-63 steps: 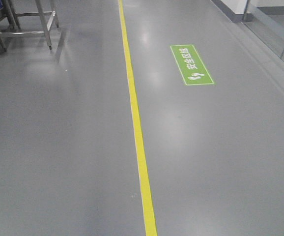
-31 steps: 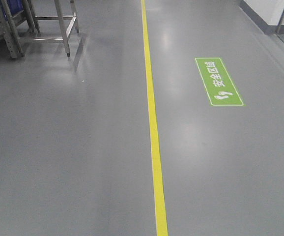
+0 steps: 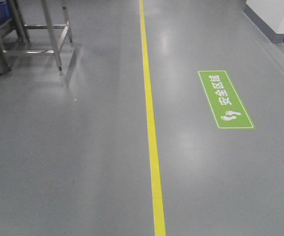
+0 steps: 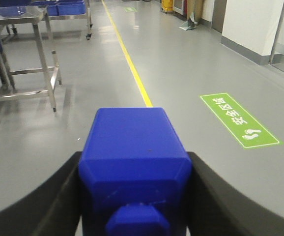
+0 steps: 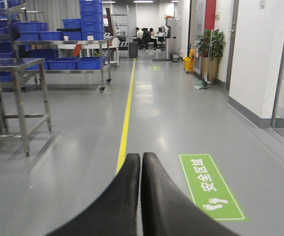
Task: Pour parts from conveyor to right shelf
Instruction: 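Drive forward along the yellow line holding the block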
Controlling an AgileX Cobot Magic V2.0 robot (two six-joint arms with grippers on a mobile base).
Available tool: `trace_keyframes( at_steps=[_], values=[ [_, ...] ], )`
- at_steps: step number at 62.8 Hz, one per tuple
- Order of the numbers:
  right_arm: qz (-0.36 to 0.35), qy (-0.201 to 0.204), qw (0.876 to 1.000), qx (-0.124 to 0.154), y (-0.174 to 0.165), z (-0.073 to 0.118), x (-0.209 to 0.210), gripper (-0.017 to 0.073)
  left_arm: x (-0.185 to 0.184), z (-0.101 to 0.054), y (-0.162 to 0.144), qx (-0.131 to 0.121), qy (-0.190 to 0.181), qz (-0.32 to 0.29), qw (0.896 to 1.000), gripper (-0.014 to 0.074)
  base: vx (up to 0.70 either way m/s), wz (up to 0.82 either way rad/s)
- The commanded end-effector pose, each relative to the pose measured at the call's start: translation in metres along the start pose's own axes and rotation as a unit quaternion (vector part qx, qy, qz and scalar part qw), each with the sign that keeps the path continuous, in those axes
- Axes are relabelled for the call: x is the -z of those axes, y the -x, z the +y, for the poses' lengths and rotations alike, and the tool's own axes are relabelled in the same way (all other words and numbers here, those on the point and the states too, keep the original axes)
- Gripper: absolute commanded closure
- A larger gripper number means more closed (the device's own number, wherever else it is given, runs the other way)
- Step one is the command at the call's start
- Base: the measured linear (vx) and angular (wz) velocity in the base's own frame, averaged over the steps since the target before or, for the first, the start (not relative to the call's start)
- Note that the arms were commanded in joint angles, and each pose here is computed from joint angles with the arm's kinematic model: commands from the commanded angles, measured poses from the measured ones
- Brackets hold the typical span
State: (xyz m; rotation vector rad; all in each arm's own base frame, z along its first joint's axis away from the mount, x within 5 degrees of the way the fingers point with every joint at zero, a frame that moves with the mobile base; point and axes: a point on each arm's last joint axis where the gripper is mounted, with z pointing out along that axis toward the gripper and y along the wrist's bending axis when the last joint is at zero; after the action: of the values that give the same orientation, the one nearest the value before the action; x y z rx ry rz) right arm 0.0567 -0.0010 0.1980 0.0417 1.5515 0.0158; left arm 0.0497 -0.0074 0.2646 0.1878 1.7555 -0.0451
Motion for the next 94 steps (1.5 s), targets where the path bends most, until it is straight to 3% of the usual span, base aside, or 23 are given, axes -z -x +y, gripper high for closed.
trace_keyframes(
  at_steps=[1,94],
  values=[
    [-0.038,0.003,0.999,0.002,0.0029,0.0003,0.0006,0.0569,0.0025,0.0011,0.0156,0.004,0.003,-0.049,0.999,0.0599,0.63,-0.20],
    [-0.039,0.003,0.999,0.002,0.0030,0.0003,0.0006,0.0569,0.0025,0.0011,0.0156,0.004,0.003,-0.049,0.999,0.0599,0.71,0.01]
  ],
)
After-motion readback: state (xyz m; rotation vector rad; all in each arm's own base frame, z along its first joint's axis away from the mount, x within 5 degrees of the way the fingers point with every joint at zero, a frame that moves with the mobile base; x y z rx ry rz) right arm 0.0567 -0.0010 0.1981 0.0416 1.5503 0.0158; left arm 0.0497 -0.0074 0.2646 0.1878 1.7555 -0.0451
